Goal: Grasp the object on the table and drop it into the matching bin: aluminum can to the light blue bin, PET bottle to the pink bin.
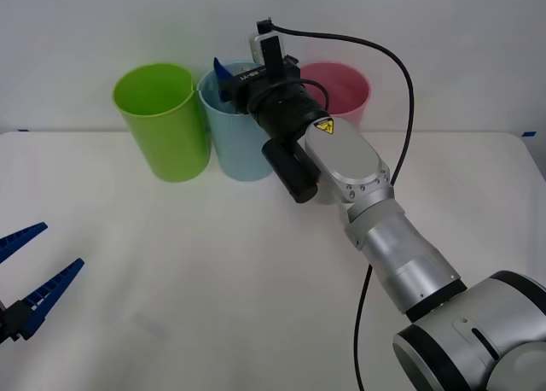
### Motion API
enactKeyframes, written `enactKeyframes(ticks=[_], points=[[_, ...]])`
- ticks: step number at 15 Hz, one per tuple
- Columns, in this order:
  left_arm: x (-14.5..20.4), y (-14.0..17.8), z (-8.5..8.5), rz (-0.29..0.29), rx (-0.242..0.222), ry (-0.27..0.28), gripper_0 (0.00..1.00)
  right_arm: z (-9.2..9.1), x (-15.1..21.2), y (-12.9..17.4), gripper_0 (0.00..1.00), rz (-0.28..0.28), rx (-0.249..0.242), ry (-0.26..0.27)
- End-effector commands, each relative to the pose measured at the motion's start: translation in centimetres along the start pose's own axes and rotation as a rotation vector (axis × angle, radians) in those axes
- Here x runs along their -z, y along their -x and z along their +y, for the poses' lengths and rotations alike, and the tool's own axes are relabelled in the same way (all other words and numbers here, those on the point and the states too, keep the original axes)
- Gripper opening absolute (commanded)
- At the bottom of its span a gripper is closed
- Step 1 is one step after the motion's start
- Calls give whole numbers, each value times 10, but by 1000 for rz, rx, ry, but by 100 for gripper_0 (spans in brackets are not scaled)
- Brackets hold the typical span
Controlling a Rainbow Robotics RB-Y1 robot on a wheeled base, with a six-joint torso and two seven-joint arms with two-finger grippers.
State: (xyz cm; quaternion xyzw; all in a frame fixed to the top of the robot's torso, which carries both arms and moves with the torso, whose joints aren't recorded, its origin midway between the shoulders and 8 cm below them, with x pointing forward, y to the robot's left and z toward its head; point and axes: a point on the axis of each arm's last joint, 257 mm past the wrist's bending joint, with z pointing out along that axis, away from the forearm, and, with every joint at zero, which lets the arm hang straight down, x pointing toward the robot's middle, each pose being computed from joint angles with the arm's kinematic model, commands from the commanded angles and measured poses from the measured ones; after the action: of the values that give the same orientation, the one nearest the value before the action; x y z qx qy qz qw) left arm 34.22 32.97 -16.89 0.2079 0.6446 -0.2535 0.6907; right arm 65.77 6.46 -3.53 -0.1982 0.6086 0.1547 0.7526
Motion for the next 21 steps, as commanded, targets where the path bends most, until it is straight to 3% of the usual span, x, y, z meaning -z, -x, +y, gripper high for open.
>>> enactKeyframes(ticks=[1,4,7,12,15,21], points=[[0,0,0,0,0,0,100,6,0,7,100,-15,-4,23],[0,0,0,0,0,0,100,20,9,16,100,-46,-20,66],[0,0,0,0,0,0,100,42,22,25,100,-77,-50,160],[0,0,0,0,0,0,100,88,67,44,100,-154,-151,300],[0,0,0,0,0,0,100,74,106,30,100,-147,-124,320],[0,0,0,0,0,0,100,39,182,-22,100,-55,-57,327]])
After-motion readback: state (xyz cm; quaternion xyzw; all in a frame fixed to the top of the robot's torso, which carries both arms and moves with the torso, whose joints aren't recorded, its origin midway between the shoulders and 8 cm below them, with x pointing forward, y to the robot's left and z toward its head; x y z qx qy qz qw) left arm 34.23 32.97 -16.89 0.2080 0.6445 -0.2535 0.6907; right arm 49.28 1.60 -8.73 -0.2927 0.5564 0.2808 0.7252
